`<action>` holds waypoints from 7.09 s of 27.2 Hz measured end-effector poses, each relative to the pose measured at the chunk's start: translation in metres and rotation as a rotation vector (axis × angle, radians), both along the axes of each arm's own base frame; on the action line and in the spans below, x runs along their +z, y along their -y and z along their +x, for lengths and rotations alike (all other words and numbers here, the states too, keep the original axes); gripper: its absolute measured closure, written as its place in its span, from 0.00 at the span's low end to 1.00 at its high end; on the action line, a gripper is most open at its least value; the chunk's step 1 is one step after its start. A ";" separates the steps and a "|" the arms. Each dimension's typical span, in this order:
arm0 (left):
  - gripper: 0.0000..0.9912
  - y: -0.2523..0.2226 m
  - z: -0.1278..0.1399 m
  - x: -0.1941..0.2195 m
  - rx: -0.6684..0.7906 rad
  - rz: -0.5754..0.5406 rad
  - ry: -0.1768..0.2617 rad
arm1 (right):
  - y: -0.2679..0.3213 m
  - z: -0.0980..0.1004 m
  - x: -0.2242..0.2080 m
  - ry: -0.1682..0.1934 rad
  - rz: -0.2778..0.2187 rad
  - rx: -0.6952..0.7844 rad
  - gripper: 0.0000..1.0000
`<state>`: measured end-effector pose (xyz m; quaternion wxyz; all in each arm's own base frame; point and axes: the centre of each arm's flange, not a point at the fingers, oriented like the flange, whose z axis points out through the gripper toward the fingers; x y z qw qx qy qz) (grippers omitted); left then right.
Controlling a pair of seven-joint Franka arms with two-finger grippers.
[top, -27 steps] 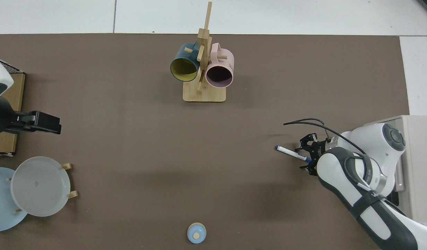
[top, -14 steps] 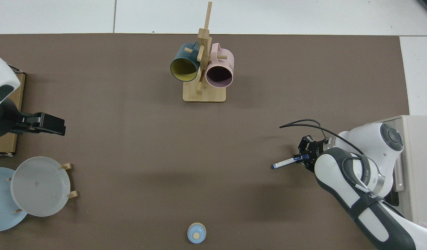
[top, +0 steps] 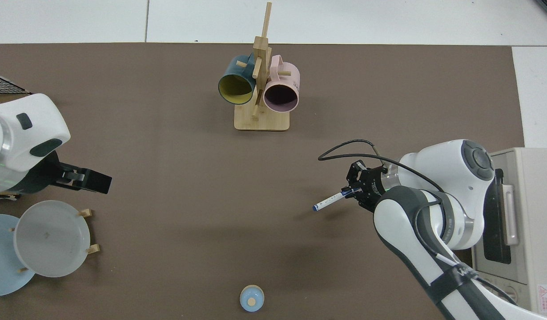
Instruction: Put markers into pen holder
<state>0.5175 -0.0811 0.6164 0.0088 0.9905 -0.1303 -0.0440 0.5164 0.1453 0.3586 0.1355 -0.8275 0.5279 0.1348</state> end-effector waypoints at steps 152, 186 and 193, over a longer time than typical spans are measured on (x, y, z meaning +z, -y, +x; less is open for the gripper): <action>0.81 -0.260 0.063 0.022 -1.400 0.699 -0.277 | 0.148 0.012 0.244 0.355 -0.298 1.137 0.00; 0.81 -0.319 0.107 -0.036 -1.427 0.760 -0.494 | 0.134 0.012 0.243 0.298 -0.268 1.181 0.00; 0.81 -0.320 0.111 -0.052 -1.407 0.739 -0.508 | 0.132 0.006 0.243 0.265 -0.245 1.188 0.00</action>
